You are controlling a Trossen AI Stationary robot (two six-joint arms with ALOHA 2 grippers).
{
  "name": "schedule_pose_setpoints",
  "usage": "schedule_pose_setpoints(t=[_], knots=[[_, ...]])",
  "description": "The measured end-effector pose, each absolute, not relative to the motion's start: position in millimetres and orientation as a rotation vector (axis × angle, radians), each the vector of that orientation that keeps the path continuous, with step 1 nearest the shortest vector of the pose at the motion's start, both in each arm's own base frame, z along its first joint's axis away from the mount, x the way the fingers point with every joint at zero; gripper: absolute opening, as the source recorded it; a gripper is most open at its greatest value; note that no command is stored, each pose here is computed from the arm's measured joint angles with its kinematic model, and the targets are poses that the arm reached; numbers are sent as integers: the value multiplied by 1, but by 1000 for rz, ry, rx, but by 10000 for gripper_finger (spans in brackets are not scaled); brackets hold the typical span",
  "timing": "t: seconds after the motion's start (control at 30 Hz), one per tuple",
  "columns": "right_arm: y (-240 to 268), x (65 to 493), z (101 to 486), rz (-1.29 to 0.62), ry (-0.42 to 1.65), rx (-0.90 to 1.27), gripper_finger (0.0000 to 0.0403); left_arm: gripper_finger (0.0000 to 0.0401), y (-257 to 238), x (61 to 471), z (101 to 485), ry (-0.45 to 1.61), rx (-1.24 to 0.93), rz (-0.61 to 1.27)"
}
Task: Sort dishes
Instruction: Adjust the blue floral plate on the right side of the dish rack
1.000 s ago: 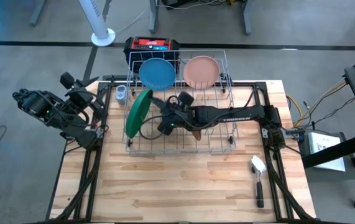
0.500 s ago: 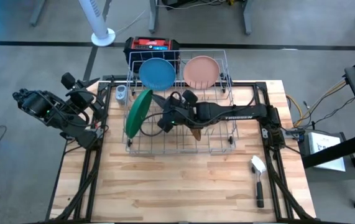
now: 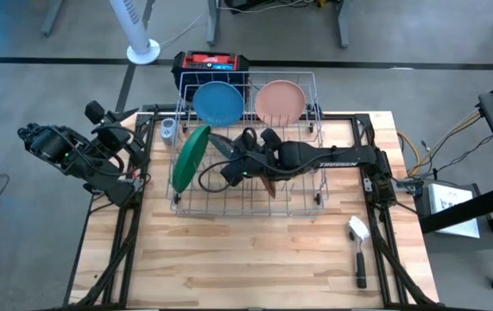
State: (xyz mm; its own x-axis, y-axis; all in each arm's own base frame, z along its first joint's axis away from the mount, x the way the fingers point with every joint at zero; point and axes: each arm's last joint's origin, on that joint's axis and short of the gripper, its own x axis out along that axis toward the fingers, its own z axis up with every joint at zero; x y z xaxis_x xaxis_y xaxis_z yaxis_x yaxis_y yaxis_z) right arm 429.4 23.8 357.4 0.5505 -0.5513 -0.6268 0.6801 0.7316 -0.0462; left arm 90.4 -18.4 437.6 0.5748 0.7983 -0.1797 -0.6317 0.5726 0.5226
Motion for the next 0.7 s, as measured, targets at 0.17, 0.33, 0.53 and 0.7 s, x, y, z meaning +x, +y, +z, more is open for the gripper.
schedule_pose_setpoints(t=[0.17,0.33,0.53,0.7], knots=[[26,429,358,-744,653,214,6,211,-18,90,438,425,431,868],[25,429,359,-762,638,216,6,211,-18,90,438,425,431,868],[25,428,361,-767,630,225,6,211,-18,90,438,425,431,868],[24,420,373,-766,598,263,6,211,-18,90,438,427,434,867]])
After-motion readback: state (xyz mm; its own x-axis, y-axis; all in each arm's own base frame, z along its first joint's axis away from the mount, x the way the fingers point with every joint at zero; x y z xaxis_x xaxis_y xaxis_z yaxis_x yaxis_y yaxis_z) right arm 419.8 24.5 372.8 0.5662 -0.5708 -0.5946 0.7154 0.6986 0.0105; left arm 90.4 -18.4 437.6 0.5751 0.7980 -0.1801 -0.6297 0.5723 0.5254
